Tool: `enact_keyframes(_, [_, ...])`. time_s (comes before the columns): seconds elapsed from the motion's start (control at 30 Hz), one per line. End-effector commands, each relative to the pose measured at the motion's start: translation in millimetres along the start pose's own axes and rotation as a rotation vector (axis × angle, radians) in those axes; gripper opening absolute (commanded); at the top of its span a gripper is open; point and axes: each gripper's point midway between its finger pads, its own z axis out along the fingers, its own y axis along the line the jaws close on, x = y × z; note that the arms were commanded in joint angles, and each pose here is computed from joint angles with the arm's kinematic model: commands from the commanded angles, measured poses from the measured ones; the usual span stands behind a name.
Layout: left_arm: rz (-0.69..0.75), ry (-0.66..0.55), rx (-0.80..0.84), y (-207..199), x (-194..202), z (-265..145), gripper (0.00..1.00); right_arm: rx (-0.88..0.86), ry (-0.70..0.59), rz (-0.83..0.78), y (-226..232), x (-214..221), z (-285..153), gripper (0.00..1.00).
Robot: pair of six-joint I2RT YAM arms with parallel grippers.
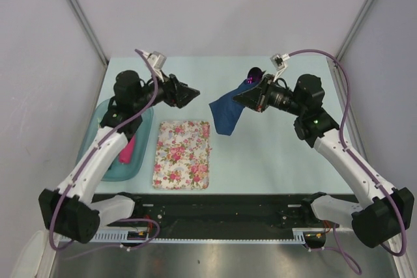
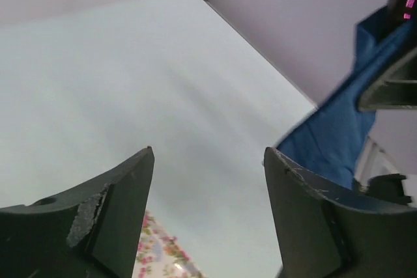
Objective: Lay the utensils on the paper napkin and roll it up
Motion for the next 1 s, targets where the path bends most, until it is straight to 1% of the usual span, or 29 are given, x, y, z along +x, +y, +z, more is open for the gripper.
enact_keyframes(0.0, [0.28,-0.11,-0.135,-10,-43,-39,0.75,0.169,-0.136,0.041,-23,-35,0,0.0])
enact_keyframes(0.13, [0.313,-0.052,-0.107,-26,-26,-33,0.77,0.227,-0.158,0.092,-36,-35,4,0.0])
enact_keyframes(0.17, [0.319,-0.031,-0.077,-38,-18,-26,0.77,0.224,-0.151,0.097,-35,-32,6,0.0])
enact_keyframes(0.23, [0.326,-0.011,-0.05,-48,-10,-15,0.8,0.215,-0.143,0.106,-34,-29,10,0.0])
enact_keyframes(0.27, [0.336,-0.008,-0.006,-62,-6,-7,0.8,0.213,-0.142,0.109,-33,-28,12,0.0])
enact_keyframes(0.3, [0.342,-0.008,0.005,-67,-7,-3,0.82,0.207,-0.135,0.11,-30,-26,15,0.0])
enact_keyframes(0.33, [0.341,0.027,0.026,-74,4,8,0.82,0.212,-0.134,0.109,-30,-26,16,0.0])
enact_keyframes(0.37, [0.351,0.033,0.029,-77,5,12,0.82,0.213,-0.133,0.108,-30,-25,16,0.0])
enact_keyframes(0.43, [0.348,0.046,0.038,-83,6,21,0.83,0.212,-0.137,0.106,-27,-26,16,0.0])
enact_keyframes(0.47, [0.328,0.075,0.044,-84,14,30,0.83,0.212,-0.137,0.106,-27,-26,17,0.0])
enact_keyframes(0.5, [0.324,0.076,0.053,-88,14,33,0.83,0.213,-0.138,0.107,-27,-27,17,0.0])
enact_keyframes(0.57, [0.292,0.112,0.072,-90,25,42,0.82,0.211,-0.138,0.106,-26,-27,17,0.0])
enact_keyframes(0.77, [0.19,0.183,0.182,-104,46,51,0.77,0.17,-0.144,0.082,-16,-31,17,0.0])
enact_keyframes(0.8, [0.172,0.191,0.196,-105,49,51,0.75,0.164,-0.144,0.078,-16,-31,17,0.0])
enact_keyframes(0.83, [0.158,0.18,0.256,-112,46,51,0.74,0.163,-0.145,0.08,-16,-31,17,0.0])
enact_keyframes(0.87, [0.11,0.192,0.272,-112,52,50,0.72,0.155,-0.147,0.079,-14,-32,17,0.0])
enact_keyframes(0.9, [0.099,0.184,0.298,-115,51,50,0.67,0.146,-0.15,0.073,-12,-33,17,0.0])
enact_keyframes(0.93, [0.099,0.162,0.308,-114,46,51,0.64,0.14,-0.145,0.074,-12,-32,18,0.0])
enact_keyframes(0.97, [0.077,0.169,0.338,-117,48,49,0.62,0.136,-0.143,0.073,-12,-31,17,0.0])
